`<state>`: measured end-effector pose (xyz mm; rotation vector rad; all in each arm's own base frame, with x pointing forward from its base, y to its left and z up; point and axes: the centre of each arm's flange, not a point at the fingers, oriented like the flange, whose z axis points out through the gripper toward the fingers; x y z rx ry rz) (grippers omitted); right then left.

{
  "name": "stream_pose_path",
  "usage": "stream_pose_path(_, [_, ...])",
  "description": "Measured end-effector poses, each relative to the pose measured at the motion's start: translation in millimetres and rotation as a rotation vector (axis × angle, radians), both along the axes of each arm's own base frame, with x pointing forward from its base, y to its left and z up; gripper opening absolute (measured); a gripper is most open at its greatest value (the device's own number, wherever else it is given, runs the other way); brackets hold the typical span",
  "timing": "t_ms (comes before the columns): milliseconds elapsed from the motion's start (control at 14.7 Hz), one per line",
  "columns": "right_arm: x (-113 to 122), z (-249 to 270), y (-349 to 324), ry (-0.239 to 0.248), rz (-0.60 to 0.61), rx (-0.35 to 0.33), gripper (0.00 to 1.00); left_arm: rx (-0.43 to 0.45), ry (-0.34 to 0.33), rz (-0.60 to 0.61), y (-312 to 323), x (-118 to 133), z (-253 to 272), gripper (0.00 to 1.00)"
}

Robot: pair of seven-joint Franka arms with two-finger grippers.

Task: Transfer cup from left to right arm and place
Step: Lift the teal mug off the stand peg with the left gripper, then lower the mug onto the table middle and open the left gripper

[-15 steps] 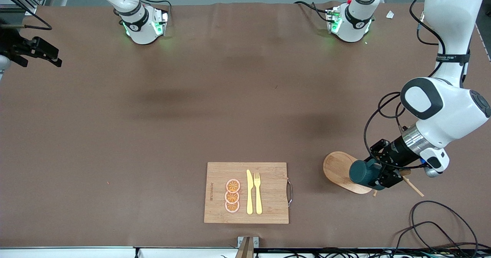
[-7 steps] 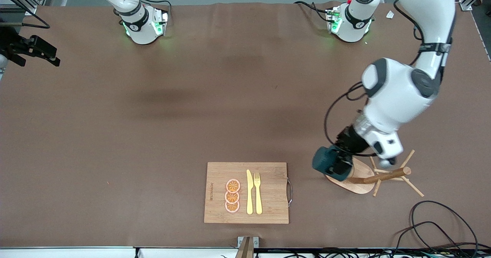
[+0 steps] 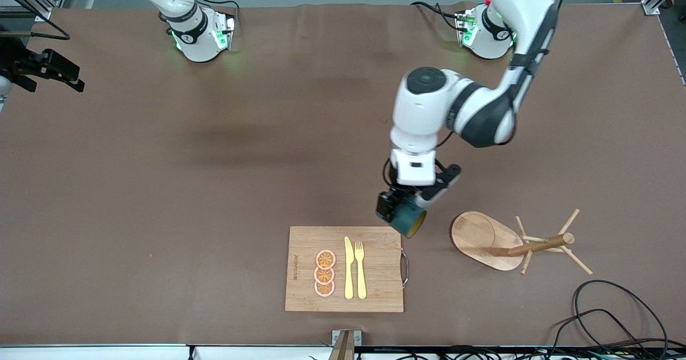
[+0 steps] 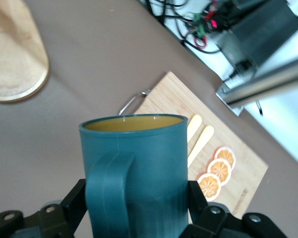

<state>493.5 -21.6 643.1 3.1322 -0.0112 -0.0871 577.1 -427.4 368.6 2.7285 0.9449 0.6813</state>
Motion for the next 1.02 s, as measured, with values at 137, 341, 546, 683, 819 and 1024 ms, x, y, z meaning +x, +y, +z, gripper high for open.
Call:
stream_pose_path(137, [-0.3,-0.3,-0.4,0.003,0.001,0.000,1.00,0.105,-0.067,-0.109,-29.9,-22.1,-22.9,0.84])
stream_pose_path(341, [-0.6,-0.4,-2.4,0.005,0.006,0.001,1.00,0.280,-0.161,-0.239,-74.7,-66.0,-69.3,0.84])
stream_pose_path(546, [-1.8,-1.3,-3.3,0.015,0.009,0.002,1.00,0.407,-0.286,-0.279,-117.8,-120.0,-127.2,0.84])
stream_pose_path(683, [-1.9,-1.5,-3.6,0.016,0.009,0.003,1.00,0.488,-0.382,-0.300,-134.5,-151.1,-170.5,0.84])
stream_pose_path(819, [-1.9,-1.5,-3.6,0.017,0.010,0.003,1.00,0.511,-0.483,-0.316,-142.6,-171.3,-206.5,0.84])
stream_pose_path(1024, [-1.8,-1.6,-3.6,0.017,0.011,0.003,1.00,0.519,-0.612,-0.292,-147.8,-190.3,-240.1,0.84])
